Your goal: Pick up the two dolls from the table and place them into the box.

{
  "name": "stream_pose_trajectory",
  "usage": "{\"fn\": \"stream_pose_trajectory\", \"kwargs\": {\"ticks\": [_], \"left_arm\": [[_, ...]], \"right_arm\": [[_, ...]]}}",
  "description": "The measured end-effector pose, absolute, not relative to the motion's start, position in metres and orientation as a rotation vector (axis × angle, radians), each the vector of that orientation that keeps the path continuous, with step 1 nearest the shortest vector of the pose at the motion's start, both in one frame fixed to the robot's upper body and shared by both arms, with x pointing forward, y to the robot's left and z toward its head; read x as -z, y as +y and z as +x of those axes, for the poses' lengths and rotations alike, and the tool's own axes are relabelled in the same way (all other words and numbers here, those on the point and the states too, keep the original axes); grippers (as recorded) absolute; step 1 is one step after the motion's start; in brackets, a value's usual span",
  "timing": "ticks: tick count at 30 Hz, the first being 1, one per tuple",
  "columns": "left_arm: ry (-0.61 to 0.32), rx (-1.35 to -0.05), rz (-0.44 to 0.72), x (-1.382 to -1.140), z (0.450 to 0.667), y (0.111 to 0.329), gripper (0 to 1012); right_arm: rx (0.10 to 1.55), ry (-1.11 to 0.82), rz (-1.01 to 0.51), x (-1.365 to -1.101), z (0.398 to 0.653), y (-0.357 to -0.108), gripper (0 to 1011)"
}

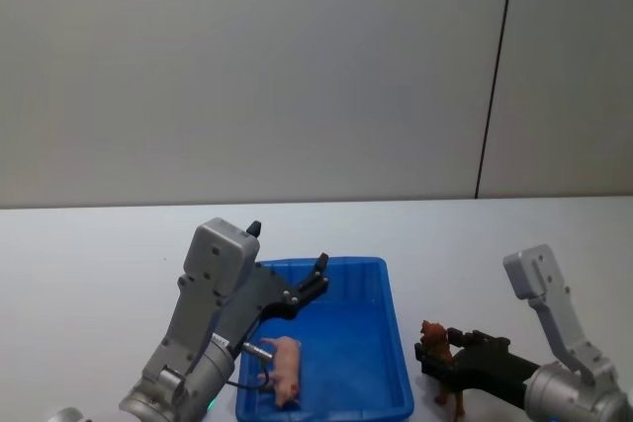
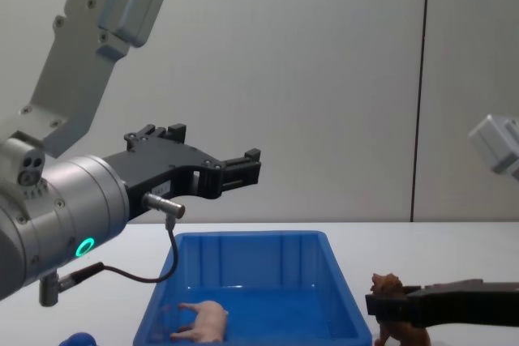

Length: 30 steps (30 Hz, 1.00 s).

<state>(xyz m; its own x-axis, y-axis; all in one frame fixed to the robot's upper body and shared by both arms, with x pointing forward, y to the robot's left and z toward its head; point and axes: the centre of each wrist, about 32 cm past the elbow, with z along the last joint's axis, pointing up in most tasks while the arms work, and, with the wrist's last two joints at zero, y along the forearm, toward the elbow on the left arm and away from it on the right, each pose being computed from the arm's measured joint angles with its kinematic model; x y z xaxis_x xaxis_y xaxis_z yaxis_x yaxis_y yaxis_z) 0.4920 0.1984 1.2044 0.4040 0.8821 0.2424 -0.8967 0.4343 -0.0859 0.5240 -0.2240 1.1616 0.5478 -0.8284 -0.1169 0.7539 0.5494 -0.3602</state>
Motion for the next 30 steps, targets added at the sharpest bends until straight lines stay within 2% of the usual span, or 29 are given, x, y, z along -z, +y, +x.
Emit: {"fn": "stream_pose_trajectory", "kwargs": {"ticks": [1,7,20,30], "left_arm": [[-0.268,-1.124,0.061,-1.204,0.492,0.198,1002],[-0.268,-1.124,0.061,-1.204,0.492,0.198,1002],[-0.268,-1.124,0.061,-1.204,0.492,0.198,1002],[-0.268,-1.124,0.061,-1.204,0.492,0.198,1002]], "right_arm": [[0.951,0.29,-0.282,-1.162,0.525,-0.223,586],[0.952,0.287,-0.28,-1.163,0.527,-0.222,426],[0.976,0.206,-0.245,-1.173,0.528,-0.218,423],[0.974,0.098,-0.17,-1.194,0.529,-0.21,423]]}}
